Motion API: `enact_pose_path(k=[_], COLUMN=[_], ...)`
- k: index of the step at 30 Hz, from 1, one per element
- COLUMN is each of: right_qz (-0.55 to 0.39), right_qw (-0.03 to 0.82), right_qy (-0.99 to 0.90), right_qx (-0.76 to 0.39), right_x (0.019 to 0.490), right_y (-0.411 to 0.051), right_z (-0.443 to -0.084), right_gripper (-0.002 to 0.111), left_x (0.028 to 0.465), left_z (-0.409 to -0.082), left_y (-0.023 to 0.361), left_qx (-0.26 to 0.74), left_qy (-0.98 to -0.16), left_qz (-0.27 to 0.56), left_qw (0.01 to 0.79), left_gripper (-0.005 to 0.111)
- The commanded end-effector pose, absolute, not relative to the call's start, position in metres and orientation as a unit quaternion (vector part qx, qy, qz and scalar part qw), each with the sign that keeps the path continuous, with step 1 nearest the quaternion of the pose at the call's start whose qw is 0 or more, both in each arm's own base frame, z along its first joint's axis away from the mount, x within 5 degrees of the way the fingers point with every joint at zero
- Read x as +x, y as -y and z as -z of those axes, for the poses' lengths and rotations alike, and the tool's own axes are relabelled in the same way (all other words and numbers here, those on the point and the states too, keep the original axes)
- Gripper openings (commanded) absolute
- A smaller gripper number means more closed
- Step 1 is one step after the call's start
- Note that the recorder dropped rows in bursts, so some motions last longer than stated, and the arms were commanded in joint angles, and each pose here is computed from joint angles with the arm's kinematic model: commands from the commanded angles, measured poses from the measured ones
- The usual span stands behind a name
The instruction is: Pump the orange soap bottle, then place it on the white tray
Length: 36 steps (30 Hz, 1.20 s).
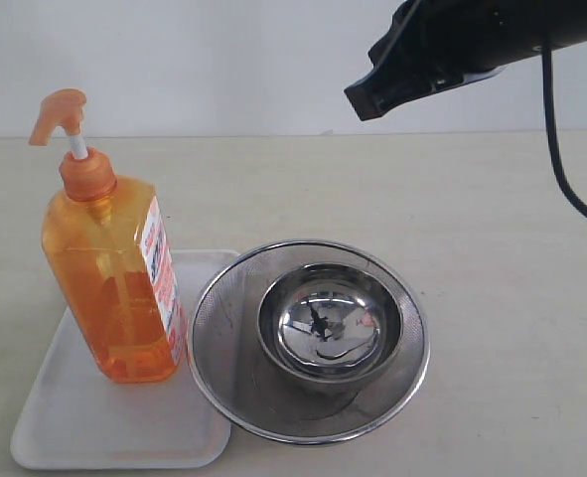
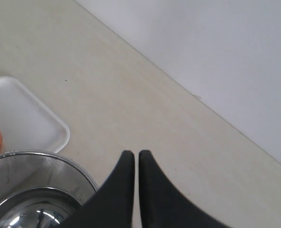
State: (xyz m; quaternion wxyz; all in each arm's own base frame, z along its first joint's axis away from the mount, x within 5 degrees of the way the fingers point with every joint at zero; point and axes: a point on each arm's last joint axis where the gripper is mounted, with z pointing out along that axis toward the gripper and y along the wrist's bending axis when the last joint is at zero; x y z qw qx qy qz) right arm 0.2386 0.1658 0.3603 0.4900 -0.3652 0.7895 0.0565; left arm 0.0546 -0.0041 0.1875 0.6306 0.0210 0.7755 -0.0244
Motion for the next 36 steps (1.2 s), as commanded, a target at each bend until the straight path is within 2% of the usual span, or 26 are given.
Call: enact_pose_path(k=[1,19,36], right_qz=[-0.055,-0.058,-0.097], right_qw=[0.499,0.498,0.617], right_qy=[-0.785,-0.787,-0.725], right_qx=[-0.363,-0.358,-0.29], right_x=[0.238,0.238,0.168], right_y=[-0.164,-0.164,-0.109], right_z=[-0.363,-0.363,-0.439], right_gripper=[0.0,0.0,0.0], left_x=[0.054,0.054,0.054], left_z=[-0.186,-0.186,-0.186], left_y=[0.004,0.004,0.004], left_qx=[0.019,0.019,0.019], left_qy=[-0.777,-0.777,-0.777], left_qz=[0.028,0.028,0.028], left_qw=[0.629,0.629,0.629], left_gripper=[0.005,0.005,0.005])
